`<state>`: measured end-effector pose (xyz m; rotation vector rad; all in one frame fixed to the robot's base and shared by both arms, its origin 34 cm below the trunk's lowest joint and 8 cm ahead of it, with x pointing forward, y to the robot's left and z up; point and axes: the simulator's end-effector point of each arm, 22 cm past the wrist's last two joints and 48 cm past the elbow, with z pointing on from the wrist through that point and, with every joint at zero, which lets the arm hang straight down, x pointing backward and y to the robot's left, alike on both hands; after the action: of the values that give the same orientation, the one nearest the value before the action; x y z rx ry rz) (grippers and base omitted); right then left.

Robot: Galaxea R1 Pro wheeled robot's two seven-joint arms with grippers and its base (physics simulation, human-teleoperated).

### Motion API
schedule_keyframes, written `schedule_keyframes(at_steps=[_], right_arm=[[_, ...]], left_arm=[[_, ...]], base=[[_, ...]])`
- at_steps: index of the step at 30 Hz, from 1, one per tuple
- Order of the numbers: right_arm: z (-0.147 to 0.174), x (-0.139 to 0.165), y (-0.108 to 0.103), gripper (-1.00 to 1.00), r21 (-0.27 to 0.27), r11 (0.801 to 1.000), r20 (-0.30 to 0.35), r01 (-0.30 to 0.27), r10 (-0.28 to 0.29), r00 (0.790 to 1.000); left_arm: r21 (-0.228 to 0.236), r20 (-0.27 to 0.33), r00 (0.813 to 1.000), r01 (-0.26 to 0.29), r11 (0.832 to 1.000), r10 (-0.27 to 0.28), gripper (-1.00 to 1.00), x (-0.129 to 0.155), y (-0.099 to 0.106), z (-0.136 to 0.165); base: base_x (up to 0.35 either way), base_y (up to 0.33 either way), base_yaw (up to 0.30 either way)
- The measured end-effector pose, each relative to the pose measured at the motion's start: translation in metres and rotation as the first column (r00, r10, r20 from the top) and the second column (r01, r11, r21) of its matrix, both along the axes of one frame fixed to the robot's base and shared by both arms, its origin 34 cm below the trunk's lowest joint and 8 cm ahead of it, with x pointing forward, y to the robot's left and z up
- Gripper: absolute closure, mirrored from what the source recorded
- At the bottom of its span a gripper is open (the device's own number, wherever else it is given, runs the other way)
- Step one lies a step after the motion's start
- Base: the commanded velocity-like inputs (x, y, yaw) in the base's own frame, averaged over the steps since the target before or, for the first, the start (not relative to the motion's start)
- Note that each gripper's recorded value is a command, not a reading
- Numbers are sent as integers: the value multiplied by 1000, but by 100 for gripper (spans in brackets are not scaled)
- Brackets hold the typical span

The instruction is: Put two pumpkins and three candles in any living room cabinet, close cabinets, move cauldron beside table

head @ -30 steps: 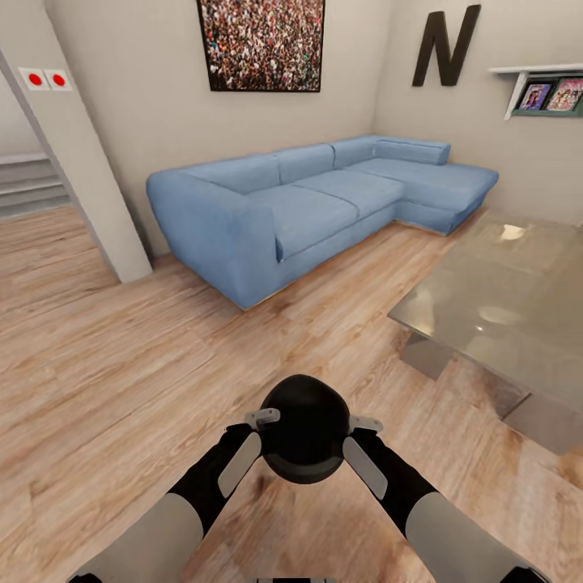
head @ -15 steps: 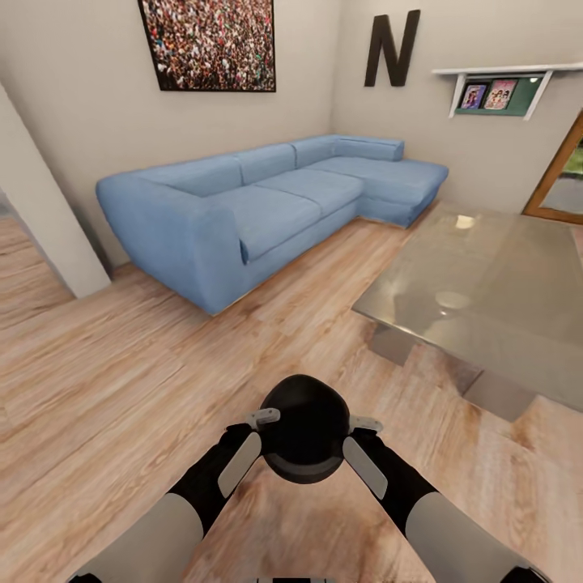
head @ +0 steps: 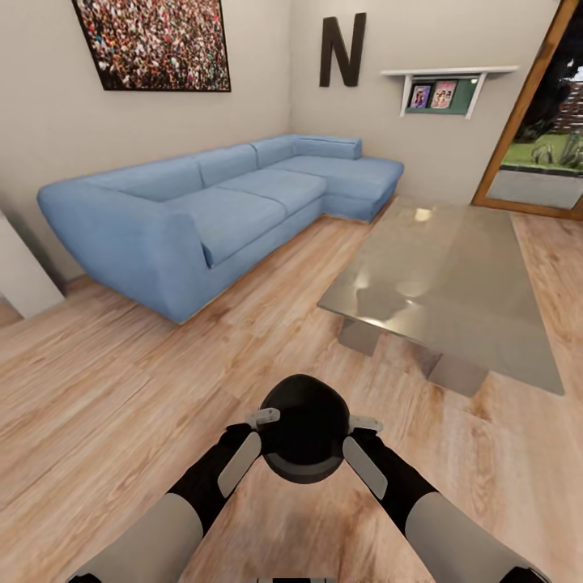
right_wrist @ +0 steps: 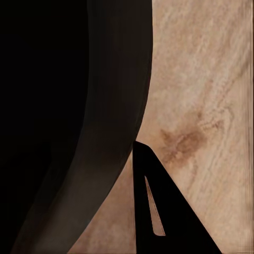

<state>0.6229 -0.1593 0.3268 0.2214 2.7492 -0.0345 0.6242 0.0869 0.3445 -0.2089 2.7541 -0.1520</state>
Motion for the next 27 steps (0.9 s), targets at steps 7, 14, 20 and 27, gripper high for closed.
schedule_keyframes(at_steps=[7,14,20,27], right_arm=[[0,0,0,100,3,1000,1,3,-3,1000],[0,0,0,100,2,1000,1,2,-2,1000],[0,0,0,100,2,1000,1,2,-2,1000],[0,0,0,100,2,1000,1,1,-1,1000]], left_arm=[[2,2,1000,2,1000,-2,100,1,0,1],[1,1,1000,2,1000,-2,100,0,0,1],[1,2,1000,1,1000,-1,100,1,0,1],[1,2,1000,1,1000,-1,100,1,0,1]], base=[[0,0,-277],[0,0,-277],[0,0,-277],[0,0,-277]])
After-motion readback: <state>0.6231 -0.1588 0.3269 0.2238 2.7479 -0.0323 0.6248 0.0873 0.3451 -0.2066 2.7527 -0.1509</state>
